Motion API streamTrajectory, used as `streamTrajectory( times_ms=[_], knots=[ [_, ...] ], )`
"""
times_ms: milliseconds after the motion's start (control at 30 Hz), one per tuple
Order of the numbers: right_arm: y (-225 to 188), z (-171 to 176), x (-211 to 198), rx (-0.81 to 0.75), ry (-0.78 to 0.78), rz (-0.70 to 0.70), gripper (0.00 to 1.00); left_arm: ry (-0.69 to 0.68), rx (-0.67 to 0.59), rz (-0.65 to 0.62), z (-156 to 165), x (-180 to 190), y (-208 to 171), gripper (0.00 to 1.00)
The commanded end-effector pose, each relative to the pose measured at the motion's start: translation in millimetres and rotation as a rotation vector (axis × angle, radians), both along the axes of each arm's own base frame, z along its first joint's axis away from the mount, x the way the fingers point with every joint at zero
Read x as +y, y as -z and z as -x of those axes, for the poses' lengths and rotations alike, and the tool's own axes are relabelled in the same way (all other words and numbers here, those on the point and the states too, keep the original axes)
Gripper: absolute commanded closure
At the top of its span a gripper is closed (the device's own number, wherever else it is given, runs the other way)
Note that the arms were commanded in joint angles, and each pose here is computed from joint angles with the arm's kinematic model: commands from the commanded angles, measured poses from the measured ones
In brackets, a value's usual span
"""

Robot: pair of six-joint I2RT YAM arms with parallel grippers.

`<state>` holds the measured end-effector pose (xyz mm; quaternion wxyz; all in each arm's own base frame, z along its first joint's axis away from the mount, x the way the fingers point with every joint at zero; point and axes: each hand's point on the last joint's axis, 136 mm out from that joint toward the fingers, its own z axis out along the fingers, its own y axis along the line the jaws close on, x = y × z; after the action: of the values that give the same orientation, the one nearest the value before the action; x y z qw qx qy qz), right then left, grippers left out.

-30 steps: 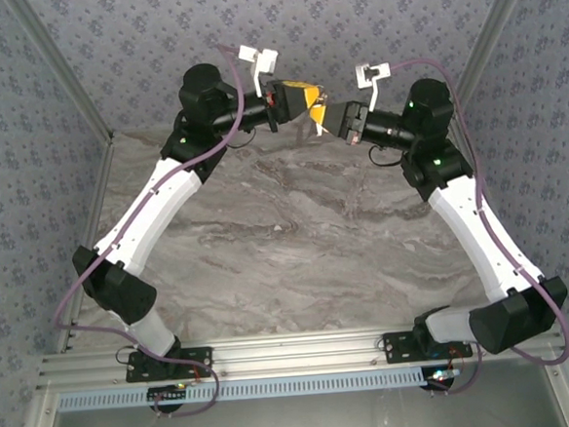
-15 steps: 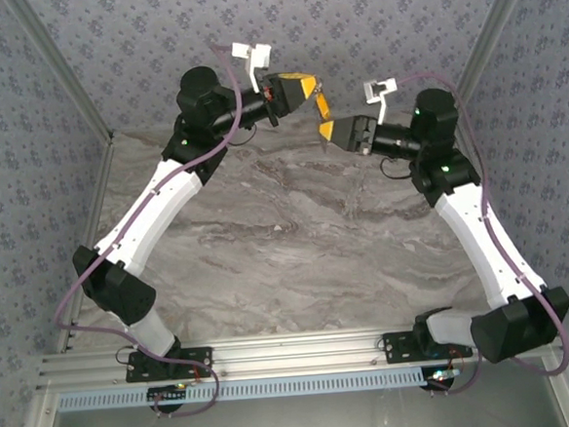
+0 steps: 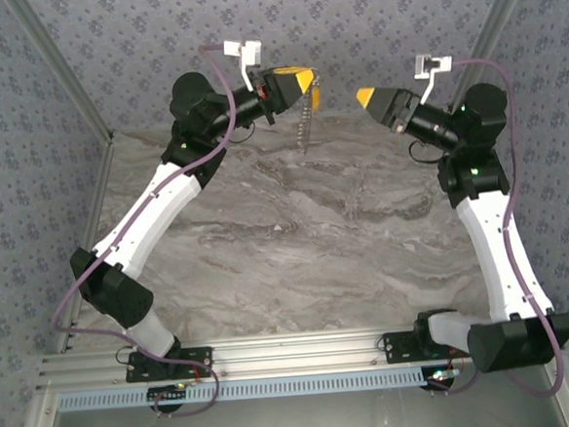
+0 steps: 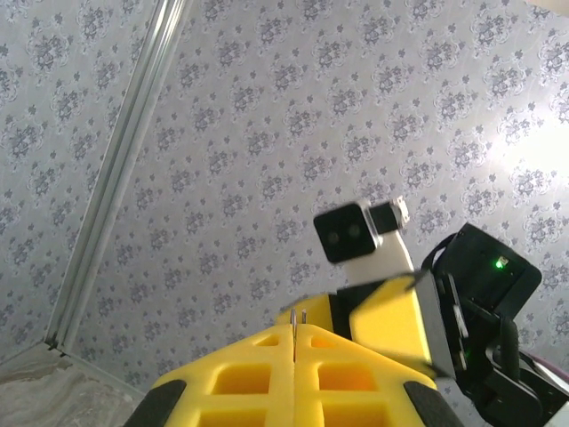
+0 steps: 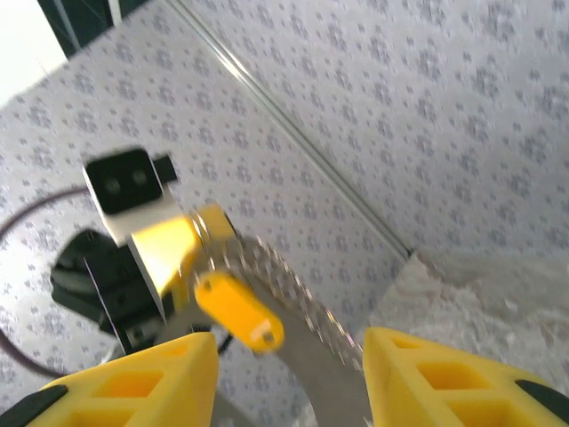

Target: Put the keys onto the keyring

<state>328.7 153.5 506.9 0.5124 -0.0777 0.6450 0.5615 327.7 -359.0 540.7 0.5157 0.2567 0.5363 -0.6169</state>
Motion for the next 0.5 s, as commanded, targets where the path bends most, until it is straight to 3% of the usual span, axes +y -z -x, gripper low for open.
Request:
streamTrajectory(
  times_ms=[0,333,467],
  knots=[
    [-51,-3,1,-0.112,-0.007,-0.113,0.52,-0.009,-0.091,0.096,20,19,-39,1.00],
    [-61,-4,55,-0.140,-0.128,-0.111,0.56,0.002,-0.089,0.098,22,19,-42,1.00],
    [-59,-3,70,-0.138,-0.159,-0.105,0.62,0.006,-0.090,0.094,24,19,-41,1.00]
  ],
)
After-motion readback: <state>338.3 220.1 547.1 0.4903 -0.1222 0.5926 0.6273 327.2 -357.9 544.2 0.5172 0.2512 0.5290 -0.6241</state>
